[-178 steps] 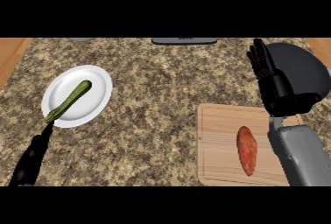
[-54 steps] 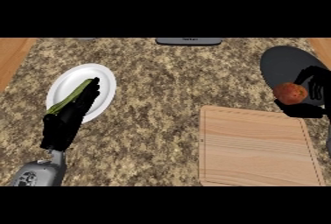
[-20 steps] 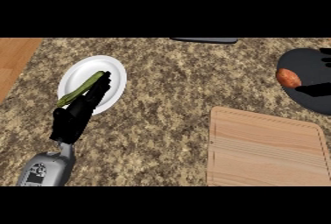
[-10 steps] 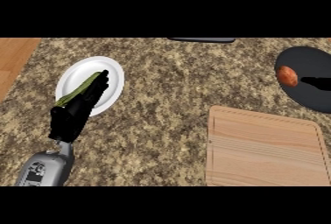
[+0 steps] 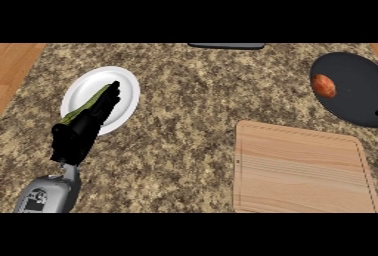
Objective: Pick the sweet potato from the cutting board and place it in the pan
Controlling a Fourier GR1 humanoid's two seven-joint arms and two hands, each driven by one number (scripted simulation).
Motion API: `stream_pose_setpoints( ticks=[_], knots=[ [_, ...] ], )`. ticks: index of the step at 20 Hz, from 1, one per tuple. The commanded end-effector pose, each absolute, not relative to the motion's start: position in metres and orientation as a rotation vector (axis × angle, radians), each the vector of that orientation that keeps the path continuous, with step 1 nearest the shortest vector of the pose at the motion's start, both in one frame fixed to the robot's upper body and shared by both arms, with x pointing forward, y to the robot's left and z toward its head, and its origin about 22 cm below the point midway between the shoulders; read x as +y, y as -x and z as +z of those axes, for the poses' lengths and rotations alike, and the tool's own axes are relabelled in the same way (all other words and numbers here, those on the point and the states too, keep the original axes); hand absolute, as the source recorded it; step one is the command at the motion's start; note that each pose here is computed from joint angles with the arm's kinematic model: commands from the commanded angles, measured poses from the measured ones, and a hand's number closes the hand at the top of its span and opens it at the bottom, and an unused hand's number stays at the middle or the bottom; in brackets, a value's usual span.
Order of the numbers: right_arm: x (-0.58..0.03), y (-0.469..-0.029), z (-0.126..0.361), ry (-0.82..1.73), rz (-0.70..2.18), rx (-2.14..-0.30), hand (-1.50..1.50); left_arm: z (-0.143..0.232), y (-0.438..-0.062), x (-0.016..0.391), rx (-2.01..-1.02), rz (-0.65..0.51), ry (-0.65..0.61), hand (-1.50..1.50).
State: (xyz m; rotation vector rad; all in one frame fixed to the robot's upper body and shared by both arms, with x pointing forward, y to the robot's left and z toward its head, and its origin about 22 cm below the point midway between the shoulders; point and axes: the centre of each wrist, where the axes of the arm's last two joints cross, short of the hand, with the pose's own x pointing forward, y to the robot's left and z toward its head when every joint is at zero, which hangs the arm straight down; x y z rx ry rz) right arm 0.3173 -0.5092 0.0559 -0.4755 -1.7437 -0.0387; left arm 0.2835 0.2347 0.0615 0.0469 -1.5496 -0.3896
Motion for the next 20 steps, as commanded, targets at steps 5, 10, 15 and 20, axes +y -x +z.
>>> stream_pose_setpoints(
  ticks=[5, 10, 15, 20],
  knots=[
    [-0.536, -0.27, 0.031, 0.41, -0.033, -1.838, -1.5, 0.052, -0.277, 0.247, -1.53, -0.391, -0.063, 0.0],
    [-0.537, -0.249, 0.008, 0.385, -0.054, -1.83, -1.5, 0.057, -0.275, 0.242, -1.522, -0.398, -0.071, 0.0],
    [-0.544, -0.237, 0.008, 0.374, -0.051, -1.859, -1.5, 0.049, -0.275, 0.236, -1.518, -0.378, -0.065, 0.0],
    [-0.543, -0.22, -0.009, 0.408, -0.021, -1.842, -1.5, 0.066, -0.284, 0.244, -1.519, -0.369, -0.052, 0.0]
  ],
)
